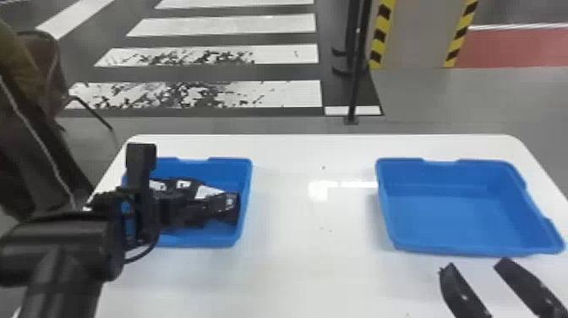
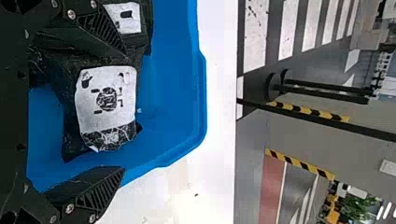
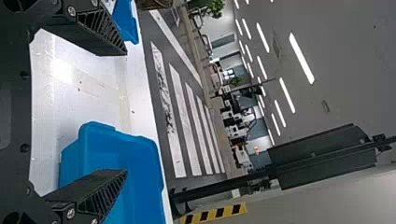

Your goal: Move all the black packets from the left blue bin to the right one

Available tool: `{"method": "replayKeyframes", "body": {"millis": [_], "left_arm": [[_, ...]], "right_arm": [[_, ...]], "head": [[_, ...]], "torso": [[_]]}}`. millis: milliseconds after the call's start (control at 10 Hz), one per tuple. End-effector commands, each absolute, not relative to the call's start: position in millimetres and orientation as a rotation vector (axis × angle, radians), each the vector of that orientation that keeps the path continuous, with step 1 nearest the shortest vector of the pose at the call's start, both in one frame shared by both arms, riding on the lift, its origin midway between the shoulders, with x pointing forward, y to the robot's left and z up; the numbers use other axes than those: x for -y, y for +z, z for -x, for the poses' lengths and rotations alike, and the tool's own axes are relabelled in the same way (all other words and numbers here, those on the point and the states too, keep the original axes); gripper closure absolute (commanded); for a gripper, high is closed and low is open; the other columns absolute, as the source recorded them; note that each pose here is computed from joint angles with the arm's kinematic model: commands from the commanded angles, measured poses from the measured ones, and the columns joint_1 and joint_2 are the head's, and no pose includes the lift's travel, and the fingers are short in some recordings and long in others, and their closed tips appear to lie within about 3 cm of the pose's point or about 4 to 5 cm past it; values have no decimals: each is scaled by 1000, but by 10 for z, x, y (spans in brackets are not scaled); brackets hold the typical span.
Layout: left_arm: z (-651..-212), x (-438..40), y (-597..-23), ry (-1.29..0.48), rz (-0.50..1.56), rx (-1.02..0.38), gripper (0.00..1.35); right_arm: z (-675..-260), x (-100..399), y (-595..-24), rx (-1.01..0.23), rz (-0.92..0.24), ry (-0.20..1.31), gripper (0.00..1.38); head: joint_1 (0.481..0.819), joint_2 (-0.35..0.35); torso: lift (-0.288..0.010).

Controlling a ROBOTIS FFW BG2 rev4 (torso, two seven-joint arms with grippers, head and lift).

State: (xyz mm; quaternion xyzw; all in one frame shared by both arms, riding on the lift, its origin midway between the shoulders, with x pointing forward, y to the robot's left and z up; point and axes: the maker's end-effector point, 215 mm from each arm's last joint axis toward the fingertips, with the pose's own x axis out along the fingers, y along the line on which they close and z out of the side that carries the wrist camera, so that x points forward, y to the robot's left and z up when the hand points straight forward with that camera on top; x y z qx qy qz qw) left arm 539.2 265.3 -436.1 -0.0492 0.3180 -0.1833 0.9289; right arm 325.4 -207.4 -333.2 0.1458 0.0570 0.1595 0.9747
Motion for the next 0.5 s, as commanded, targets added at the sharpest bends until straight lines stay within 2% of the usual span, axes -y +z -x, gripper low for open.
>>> {"method": "replayKeyframes", "body": {"millis": [0,200,300,400], "left_arm": [[-5374,-2657,-4429,-362,78,-695,171],[-5385,-2637,-4465,-359,57,-732,183],[-5380,-2662,-4475,-352,50,-747,298],[-5327,-2721,-4537,-331,50,-787,549]], "right_arm": [[-3249,2068,-3355,-119,-303,322,125],[-3263,2053,-3366,-118,-310,325,125],[-3265,2052,-3379,-118,-314,326,125],[-3263,2055,-3389,-120,-319,325,127]], "head": [[695,75],[695,76],[695,75],[695,78]], "torso": [[-140],[-140],[-140],[-140]]}}
